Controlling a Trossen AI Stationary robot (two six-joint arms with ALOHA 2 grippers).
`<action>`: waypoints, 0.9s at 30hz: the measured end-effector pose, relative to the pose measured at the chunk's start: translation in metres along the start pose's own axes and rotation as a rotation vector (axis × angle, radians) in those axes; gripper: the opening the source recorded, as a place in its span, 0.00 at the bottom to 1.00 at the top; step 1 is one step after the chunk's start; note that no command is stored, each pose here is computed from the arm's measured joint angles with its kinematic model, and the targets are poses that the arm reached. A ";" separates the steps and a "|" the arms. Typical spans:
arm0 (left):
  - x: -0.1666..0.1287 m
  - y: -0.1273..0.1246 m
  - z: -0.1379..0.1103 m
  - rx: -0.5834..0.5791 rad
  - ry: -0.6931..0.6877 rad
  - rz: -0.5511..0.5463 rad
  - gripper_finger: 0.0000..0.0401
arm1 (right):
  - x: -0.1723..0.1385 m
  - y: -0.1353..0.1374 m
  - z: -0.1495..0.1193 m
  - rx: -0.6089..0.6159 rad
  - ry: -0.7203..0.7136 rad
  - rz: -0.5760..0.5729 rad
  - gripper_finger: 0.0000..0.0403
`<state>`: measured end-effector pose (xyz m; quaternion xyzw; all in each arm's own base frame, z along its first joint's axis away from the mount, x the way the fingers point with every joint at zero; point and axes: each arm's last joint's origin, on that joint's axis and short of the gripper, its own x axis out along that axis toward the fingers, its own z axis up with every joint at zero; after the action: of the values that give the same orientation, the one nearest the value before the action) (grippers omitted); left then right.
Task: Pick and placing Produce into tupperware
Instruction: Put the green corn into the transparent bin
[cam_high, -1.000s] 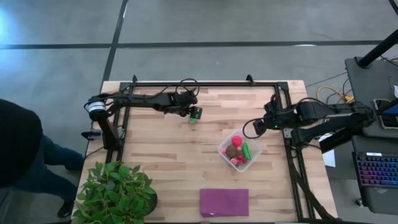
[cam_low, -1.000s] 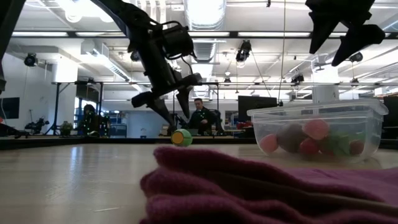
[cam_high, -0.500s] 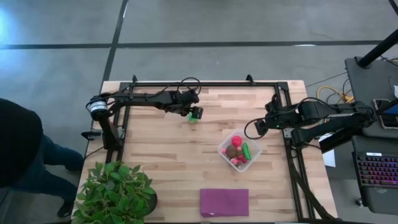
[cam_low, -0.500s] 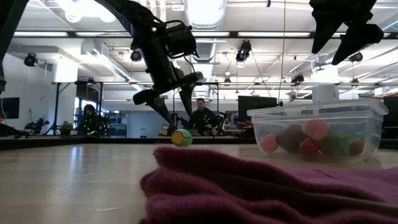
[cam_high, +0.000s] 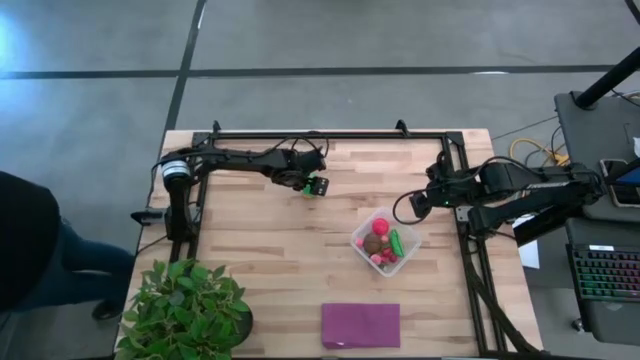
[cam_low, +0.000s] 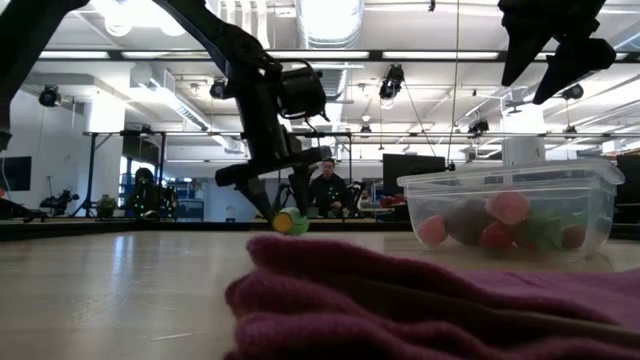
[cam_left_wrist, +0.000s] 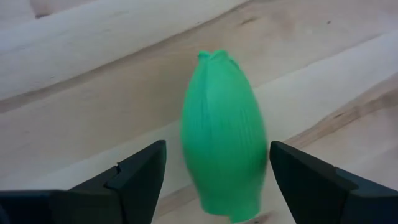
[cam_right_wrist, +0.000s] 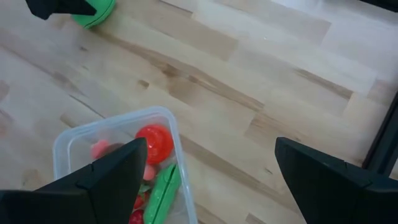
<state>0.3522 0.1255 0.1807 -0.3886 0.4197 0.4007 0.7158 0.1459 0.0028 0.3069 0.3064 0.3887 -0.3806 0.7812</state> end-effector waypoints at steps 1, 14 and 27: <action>0.000 0.000 0.000 -0.001 -0.003 -0.004 0.68 | 0.000 0.000 0.000 -0.001 -0.004 -0.002 0.86; 0.024 -0.001 -0.003 0.011 0.013 0.017 0.68 | 0.000 0.000 0.001 -0.027 -0.020 -0.012 0.86; 0.025 -0.003 -0.002 0.033 -0.004 0.003 0.51 | 0.000 -0.001 0.001 -0.028 -0.034 -0.024 0.86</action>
<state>0.3622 0.1291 0.1578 -0.3751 0.4254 0.3956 0.7224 0.1455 0.0017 0.3068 0.2841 0.3843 -0.3895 0.7873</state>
